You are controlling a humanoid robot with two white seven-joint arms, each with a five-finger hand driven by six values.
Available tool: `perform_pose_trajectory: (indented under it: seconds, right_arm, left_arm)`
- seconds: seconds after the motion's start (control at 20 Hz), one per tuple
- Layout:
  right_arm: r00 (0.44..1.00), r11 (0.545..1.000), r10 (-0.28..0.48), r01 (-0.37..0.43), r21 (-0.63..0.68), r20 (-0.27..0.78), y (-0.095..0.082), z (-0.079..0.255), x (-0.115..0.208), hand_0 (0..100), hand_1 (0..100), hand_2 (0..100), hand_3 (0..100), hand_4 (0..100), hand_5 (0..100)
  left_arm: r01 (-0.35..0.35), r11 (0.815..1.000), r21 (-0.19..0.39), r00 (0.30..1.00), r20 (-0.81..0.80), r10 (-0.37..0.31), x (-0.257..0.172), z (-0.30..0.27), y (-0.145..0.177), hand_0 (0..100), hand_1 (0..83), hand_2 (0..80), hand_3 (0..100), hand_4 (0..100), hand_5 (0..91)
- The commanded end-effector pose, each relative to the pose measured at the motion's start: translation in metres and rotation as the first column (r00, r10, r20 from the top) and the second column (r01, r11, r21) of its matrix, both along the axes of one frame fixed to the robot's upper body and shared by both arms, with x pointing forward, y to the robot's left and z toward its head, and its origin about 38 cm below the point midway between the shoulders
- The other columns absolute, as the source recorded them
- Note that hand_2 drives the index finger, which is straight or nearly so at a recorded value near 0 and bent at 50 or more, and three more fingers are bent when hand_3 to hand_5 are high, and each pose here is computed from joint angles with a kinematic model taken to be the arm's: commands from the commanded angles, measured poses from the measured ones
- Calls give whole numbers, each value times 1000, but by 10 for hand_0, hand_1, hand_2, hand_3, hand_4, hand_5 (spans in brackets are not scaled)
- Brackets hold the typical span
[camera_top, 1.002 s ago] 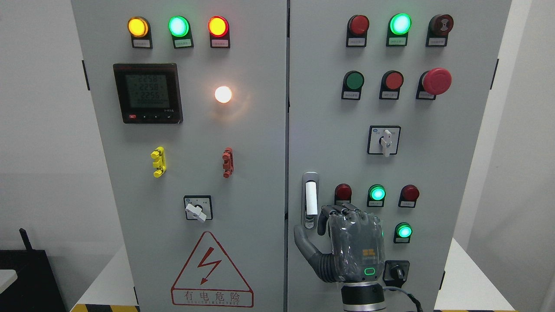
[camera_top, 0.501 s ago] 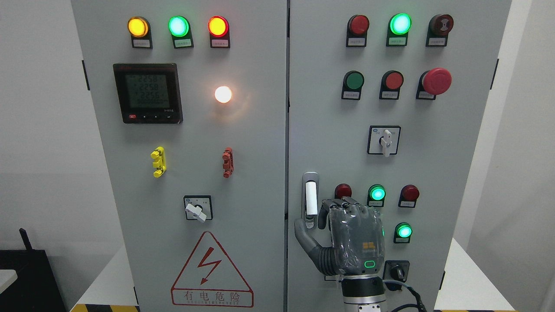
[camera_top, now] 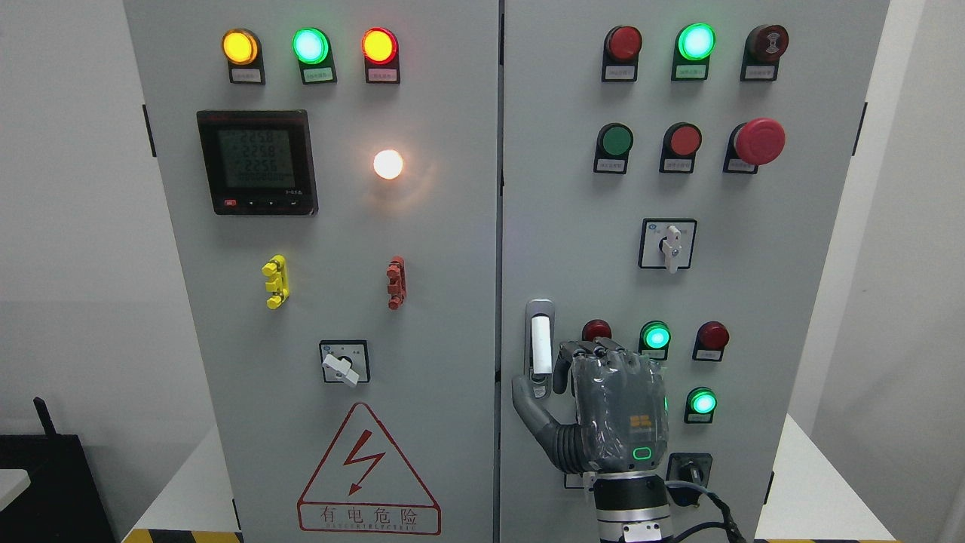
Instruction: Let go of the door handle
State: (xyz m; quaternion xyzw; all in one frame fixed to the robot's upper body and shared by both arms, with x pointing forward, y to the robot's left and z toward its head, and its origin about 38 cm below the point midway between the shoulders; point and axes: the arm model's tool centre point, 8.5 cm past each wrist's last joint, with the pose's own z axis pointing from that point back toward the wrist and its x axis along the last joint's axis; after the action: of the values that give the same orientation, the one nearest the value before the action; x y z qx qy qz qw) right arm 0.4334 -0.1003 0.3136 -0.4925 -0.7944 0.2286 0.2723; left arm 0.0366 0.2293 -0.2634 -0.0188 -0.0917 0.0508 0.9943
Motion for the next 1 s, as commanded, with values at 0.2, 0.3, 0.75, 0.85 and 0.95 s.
perform_pose_trajectory:
  seconds: [0.2, 0.3, 0.75, 0.85, 0.95]
  right_arm:
    - [1000, 1000, -4, 4, 4, -6, 0, 0, 4, 260, 579, 815, 979, 878, 975]
    - [1000, 1000, -11, 11, 6, -8, -2, -1, 4, 262, 581, 816, 980, 878, 974]
    - [1000, 1000, -17, 17, 11, -12, -4, -3, 4, 308, 563, 828, 1000, 881, 975]
    - [1000, 1000, -17, 17, 11, -15, -4, -4, 4, 309, 563, 831, 1000, 881, 976]
    - [1000, 1000, -18, 18, 10, -15, -4, -4, 4, 311, 566, 833, 1000, 881, 976]
  left_arm:
    - [12, 1000, 0, 1000, 2, -12, 1, 0, 0, 120, 389, 0, 0, 0, 0]
    - [12, 1000, 0, 1000, 2, -12, 1, 0, 0, 120, 389, 0, 0, 0, 0]
    - [12, 1000, 0, 1000, 2, -12, 1, 0, 0, 120, 389, 0, 0, 0, 0]
    - [12, 1000, 0, 1000, 2, -12, 1, 0, 0, 120, 389, 0, 0, 0, 0]
    - [12, 1000, 0, 1000, 0, -12, 1, 0, 0, 120, 389, 0, 0, 0, 0]
